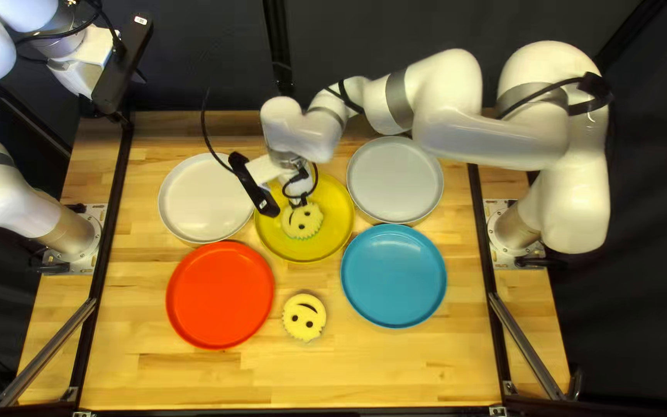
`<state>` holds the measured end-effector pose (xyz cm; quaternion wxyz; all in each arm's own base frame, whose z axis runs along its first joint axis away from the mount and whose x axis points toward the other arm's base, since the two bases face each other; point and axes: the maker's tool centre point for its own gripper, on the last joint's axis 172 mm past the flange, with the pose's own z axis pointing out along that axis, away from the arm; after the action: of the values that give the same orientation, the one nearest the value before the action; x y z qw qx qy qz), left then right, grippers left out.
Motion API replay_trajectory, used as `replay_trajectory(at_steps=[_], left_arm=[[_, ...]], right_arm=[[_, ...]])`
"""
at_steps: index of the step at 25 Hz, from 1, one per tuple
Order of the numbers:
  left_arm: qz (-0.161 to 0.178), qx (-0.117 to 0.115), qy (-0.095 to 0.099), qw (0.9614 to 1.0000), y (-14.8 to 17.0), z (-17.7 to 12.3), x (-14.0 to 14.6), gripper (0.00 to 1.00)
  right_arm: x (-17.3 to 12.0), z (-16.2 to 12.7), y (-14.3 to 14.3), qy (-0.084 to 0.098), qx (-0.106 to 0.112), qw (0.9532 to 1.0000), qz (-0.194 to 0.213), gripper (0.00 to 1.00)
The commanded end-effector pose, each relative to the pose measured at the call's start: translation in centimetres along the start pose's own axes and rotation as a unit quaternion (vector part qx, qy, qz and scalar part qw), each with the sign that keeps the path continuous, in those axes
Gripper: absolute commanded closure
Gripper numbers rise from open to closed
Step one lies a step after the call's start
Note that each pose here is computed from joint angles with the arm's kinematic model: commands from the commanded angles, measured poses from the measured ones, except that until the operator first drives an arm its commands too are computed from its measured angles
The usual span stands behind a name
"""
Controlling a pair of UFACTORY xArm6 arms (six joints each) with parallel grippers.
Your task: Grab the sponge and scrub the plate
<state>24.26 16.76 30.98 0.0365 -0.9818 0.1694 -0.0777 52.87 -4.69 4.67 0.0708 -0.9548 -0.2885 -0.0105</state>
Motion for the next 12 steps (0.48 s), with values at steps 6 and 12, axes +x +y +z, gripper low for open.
replay_trajectory(at_steps=[6,12], left_arm=[[0.000,0.000,0.000,1.0000,0.0,0.0,0.0,0.00],[0.000,0.000,0.000,1.0000,0.0,0.0,0.0,0.00]], right_arm=[[-3.7,-0.7,5.7,0.011,-0.012,0.9999,0.001,1.00],[-5.0,-2.0,6.8,0.013,-0.027,0.9996,0.006,1.00]])
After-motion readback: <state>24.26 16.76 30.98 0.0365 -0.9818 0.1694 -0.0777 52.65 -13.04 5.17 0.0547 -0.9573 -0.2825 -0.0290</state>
